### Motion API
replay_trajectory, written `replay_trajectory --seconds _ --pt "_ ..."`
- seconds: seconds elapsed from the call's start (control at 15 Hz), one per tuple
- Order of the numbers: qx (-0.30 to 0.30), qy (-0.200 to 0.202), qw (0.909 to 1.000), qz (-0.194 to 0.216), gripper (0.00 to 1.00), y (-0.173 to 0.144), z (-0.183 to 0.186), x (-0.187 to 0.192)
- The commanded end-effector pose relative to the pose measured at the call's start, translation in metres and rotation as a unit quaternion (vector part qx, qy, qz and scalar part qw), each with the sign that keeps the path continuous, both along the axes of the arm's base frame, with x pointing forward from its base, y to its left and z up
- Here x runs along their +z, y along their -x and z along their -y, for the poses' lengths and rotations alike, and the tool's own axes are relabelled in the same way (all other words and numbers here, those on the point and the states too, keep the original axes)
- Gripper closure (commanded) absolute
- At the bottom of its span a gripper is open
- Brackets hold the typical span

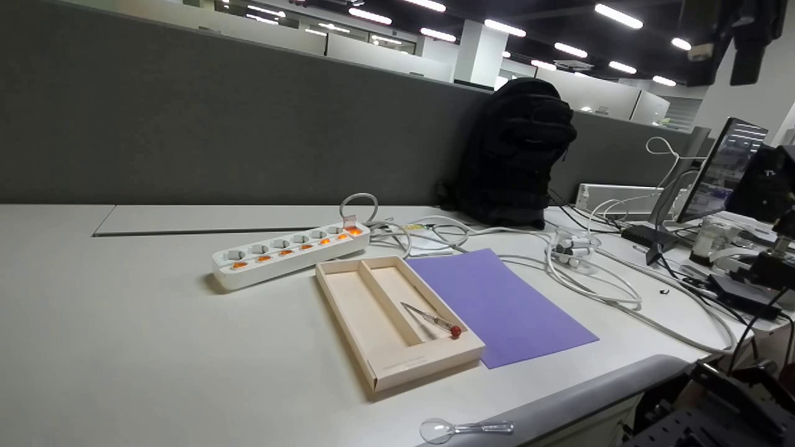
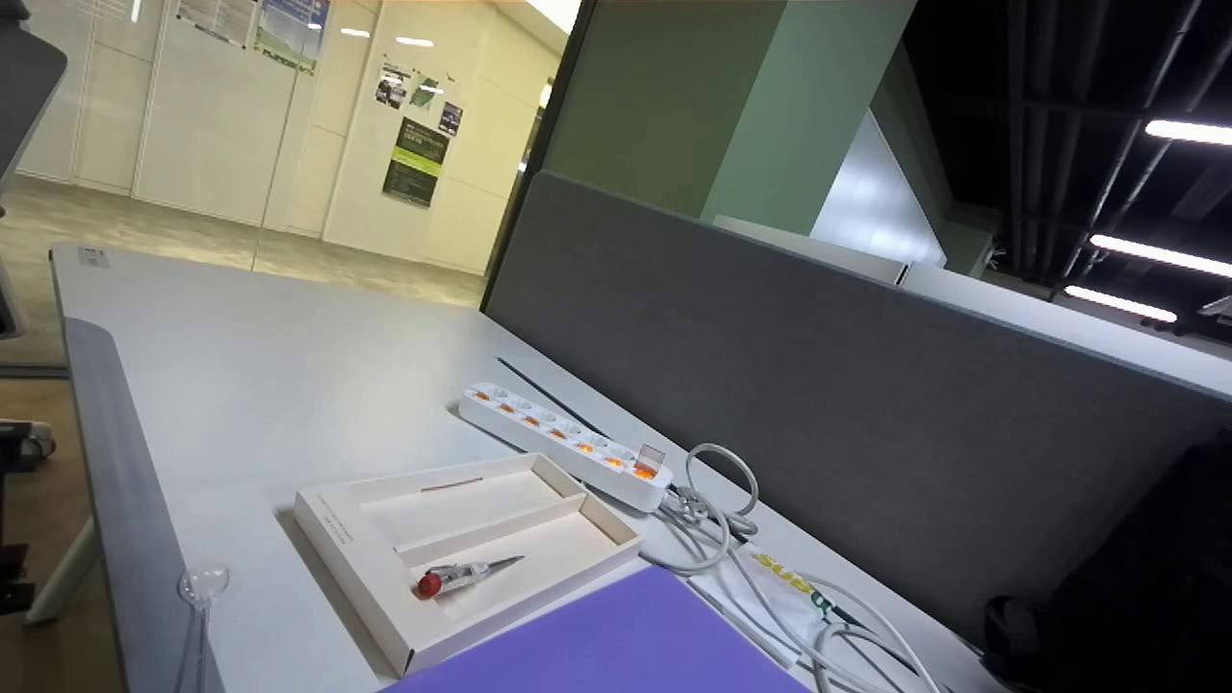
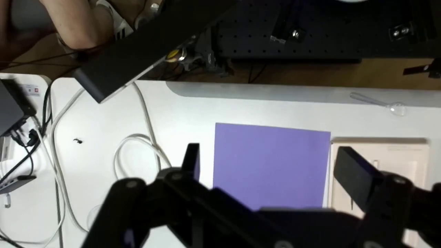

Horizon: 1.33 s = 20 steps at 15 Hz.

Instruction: Put the screwdriver in the box on the blue cloth

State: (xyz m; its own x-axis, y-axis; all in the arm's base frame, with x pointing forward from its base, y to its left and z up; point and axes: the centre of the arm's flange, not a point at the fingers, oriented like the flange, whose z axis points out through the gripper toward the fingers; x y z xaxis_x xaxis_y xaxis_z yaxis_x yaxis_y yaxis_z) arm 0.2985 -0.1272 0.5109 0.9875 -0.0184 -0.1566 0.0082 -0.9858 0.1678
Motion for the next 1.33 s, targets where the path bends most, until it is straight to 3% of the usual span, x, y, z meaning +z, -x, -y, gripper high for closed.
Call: replay_trajectory --seconds 0.0,0.33,0.73,0.93,1.27 --pt "-0.018 0.027 0.9988 0.037 0.00 -0.023 -0.003 -0.027" --pt "0.040 0.047 0.9968 0.050 0.00 -0.049 -0.023 -0.072" --pt "0.102 0.041 0.9933 0.033 0.00 -0.066 -0.054 -0.128" --pt "0.117 0.019 0.9922 0.040 0.00 -0.072 -0.070 -0.150" --pt "0.127 -0.048 0.9907 0.005 0.00 -0.080 -0.094 -0.193"
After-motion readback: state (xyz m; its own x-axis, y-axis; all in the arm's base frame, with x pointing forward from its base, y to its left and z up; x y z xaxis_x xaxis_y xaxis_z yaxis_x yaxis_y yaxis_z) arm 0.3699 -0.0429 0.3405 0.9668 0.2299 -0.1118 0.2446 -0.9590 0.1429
